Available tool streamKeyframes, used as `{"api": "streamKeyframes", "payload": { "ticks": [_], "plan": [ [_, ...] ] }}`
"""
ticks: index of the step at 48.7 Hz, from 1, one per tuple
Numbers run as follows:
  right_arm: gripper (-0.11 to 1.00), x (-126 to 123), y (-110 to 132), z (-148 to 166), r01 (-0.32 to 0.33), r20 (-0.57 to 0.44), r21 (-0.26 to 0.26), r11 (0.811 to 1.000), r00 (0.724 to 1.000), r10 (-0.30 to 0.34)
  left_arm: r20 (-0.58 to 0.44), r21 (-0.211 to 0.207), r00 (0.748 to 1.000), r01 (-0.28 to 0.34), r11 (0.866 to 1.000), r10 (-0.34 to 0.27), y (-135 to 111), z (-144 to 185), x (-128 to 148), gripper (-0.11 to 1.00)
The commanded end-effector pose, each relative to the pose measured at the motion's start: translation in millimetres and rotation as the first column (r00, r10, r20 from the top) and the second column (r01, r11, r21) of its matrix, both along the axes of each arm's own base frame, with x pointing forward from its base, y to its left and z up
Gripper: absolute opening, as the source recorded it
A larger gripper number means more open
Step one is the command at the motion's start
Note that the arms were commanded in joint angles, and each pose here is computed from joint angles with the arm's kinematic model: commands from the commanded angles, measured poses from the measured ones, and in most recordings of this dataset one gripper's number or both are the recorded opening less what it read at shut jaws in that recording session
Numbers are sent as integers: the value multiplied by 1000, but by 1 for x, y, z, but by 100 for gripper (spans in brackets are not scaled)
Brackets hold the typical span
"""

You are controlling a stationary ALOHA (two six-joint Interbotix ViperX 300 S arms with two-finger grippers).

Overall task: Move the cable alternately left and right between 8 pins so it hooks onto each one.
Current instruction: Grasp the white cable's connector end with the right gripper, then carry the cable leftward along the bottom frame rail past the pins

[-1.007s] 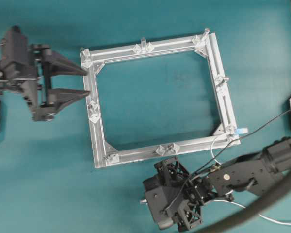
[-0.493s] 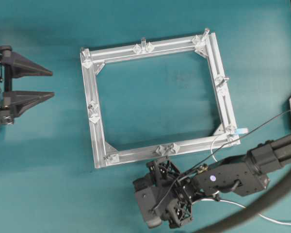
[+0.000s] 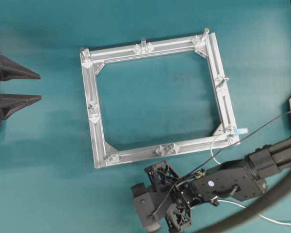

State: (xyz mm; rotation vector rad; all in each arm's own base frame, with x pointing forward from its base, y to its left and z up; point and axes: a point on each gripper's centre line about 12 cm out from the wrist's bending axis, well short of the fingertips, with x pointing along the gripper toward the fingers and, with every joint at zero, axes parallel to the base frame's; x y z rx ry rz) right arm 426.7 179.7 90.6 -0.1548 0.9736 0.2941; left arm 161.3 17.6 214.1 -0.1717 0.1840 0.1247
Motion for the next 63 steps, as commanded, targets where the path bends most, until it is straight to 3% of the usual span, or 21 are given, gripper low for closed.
{"api": "streamKeyframes", "payload": {
  "ticks": [1, 14, 22, 28, 33, 36, 42, 49, 58, 63],
  "plan": [
    [15, -4, -9, 5, 16, -42, -32, 999, 999, -17, 10, -3, 1000, 0, 1000, 0, 0, 3, 1, 74],
    [15, -9, -13, 50, 37, 6, -10, 999, 999, -37, -5, 0, 1000, 0, 1000, 0, 0, -2, 0, 74],
    [15, -23, -20, 68, 137, -42, 17, 990, 990, -136, -27, -7, 1000, 1, 1000, -1, -1, -11, -3, 74],
    [15, -33, -26, 72, 250, -84, 49, 967, 966, -245, -45, -11, 999, 1, 1000, -1, -1, -14, -3, 74],
    [15, -42, -31, 78, 358, -103, 89, 930, 932, -348, -77, -14, 997, 3, 1000, -4, -1, -17, -4, 74],
    [15, -49, -35, 79, 436, -122, 100, 894, 898, -423, -96, -19, 995, 4, 1000, -5, -1, -18, -4, 74],
    [15, -66, -48, 77, 579, -157, 63, 813, 810, -565, -116, -22, 993, 5, 1000, -7, -2, -19, -5, 74],
    [15, -82, -66, 78, 738, -148, 33, 674, 671, -727, -89, -17, 996, 6, 1000, -8, -2, -17, -9, 74],
    [15, -78, -92, 78, 853, -97, 65, 519, 523, -847, -49, -12, 999, 10, 1000, -11, -3, -11, -18, 74],
    [15, -73, -112, 76, 881, -97, 65, 468, 472, -876, -57, -15, 998, 13, 1000, -13, -4, -11, -22, 74]
  ]
}}
